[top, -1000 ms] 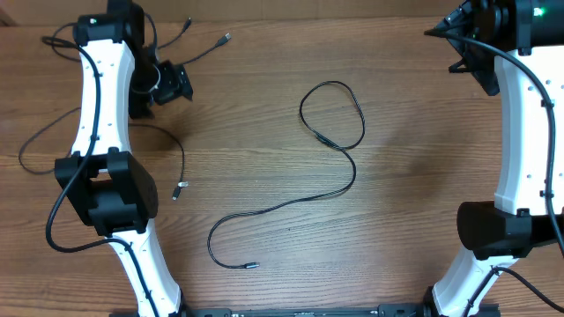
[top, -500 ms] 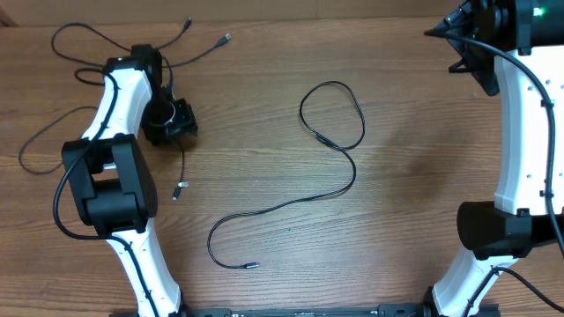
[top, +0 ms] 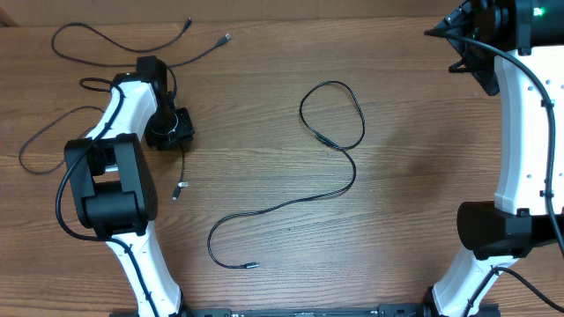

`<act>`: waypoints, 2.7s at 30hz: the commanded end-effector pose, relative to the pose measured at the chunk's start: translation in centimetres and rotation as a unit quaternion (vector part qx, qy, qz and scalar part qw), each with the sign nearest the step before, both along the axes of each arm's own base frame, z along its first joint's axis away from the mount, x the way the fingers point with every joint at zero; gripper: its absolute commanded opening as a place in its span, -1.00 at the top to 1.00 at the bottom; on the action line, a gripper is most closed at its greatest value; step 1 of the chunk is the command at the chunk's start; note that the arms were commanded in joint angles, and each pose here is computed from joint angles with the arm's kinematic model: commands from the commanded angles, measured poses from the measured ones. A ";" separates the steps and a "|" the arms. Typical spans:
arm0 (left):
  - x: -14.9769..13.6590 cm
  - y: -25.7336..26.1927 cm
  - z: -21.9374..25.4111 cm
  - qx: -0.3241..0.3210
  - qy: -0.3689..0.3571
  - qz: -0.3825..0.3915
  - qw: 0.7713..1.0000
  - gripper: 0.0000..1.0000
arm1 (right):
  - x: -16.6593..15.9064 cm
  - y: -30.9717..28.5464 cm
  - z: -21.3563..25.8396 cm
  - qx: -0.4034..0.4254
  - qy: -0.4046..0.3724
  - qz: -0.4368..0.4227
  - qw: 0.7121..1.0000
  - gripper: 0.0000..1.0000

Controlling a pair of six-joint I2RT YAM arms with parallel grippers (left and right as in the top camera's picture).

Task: Untangle cables

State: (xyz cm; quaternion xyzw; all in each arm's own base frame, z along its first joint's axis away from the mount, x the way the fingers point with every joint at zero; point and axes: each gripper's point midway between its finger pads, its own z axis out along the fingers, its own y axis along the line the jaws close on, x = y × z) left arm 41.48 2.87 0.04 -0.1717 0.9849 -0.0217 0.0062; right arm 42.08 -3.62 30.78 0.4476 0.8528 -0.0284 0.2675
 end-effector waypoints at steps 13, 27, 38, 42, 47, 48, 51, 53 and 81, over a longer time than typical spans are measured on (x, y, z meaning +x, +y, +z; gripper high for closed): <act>6.0 4.0 6.0 0.027 -0.090 0.095 0.991 0.91 | 0.1 -0.3 0.4 -0.007 -0.006 -0.003 1.000 -1.00; 6.9 12.9 10.9 0.024 -0.148 0.225 0.963 0.92 | 0.1 -0.3 0.4 -0.007 -0.006 -0.003 1.000 -1.00; 4.7 16.9 11.0 0.130 -0.122 0.248 0.952 0.19 | 0.1 -0.3 0.4 -0.007 -0.006 -0.003 1.000 -1.00; 3.0 19.1 10.9 0.147 -0.103 0.268 0.947 -0.08 | 0.1 -0.3 0.4 -0.007 -0.006 -0.003 1.000 -1.00; -1.1 23.9 9.6 0.148 -0.063 0.324 0.932 -0.26 | 0.1 -0.3 0.4 -0.007 -0.006 -0.003 1.000 -1.00; -1.8 24.5 9.2 0.147 -0.054 0.332 0.930 -0.32 | 0.1 -0.3 0.4 -0.007 -0.006 -0.003 1.000 -1.00; -4.0 26.0 7.6 0.142 -0.016 0.351 0.925 -0.86 | 0.1 -0.3 0.4 -0.007 -0.006 -0.003 1.000 -1.00; -5.0 26.7 6.4 0.134 0.000 0.363 0.922 -0.89 | 0.1 -0.3 0.4 -0.007 -0.006 -0.003 1.000 -1.00; -4.9 34.0 -1.3 0.102 -0.046 0.329 0.938 0.92 | 0.1 -0.3 0.4 -0.007 -0.006 -0.003 1.000 -1.00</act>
